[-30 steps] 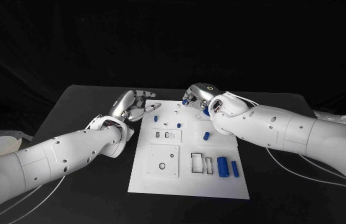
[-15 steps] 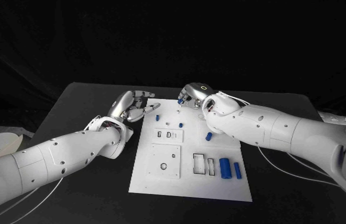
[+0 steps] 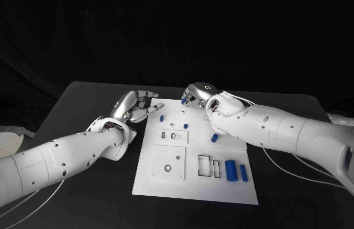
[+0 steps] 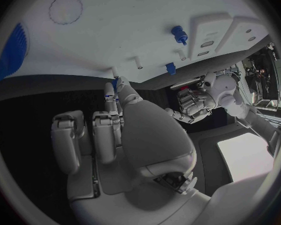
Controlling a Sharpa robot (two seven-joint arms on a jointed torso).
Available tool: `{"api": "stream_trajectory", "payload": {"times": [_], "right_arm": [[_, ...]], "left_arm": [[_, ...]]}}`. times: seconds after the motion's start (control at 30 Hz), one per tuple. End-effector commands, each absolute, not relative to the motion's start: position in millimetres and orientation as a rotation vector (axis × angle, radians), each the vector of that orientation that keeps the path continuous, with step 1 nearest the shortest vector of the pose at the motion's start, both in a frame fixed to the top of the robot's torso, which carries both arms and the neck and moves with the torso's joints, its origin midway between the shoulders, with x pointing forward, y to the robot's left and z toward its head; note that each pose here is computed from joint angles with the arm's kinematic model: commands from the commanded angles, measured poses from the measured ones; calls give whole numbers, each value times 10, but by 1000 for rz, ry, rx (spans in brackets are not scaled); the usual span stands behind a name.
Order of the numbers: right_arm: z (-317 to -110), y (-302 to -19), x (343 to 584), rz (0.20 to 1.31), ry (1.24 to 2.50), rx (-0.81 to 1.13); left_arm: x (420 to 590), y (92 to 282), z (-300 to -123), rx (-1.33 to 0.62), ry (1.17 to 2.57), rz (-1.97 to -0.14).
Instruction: Assemble the parts on the task board
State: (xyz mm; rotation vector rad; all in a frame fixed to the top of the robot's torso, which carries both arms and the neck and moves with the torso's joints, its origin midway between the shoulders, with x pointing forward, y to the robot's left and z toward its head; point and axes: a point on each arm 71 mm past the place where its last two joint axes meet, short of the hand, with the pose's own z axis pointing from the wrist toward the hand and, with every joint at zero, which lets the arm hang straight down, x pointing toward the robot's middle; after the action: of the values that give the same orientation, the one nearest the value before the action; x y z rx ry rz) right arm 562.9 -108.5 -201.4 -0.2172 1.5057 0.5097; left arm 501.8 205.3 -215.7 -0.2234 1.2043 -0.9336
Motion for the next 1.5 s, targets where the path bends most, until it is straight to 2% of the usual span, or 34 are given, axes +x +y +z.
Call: {"api": "stream_trajectory", "payload": {"times": [0.03, 0.57, 1.5], "right_arm": [[-2034, -1063, 5610, 489, 1511, -244], [-1976, -1096, 5566, 523, 1471, -209], [-2033, -1138, 5572, 466, 1557, -238]], "left_arm": [[5017, 2046, -2136, -212, 1188, -935], [5051, 2073, -2154, -212, 1191, -922], [5064, 2086, -2162, -213, 1193, -915]]}}
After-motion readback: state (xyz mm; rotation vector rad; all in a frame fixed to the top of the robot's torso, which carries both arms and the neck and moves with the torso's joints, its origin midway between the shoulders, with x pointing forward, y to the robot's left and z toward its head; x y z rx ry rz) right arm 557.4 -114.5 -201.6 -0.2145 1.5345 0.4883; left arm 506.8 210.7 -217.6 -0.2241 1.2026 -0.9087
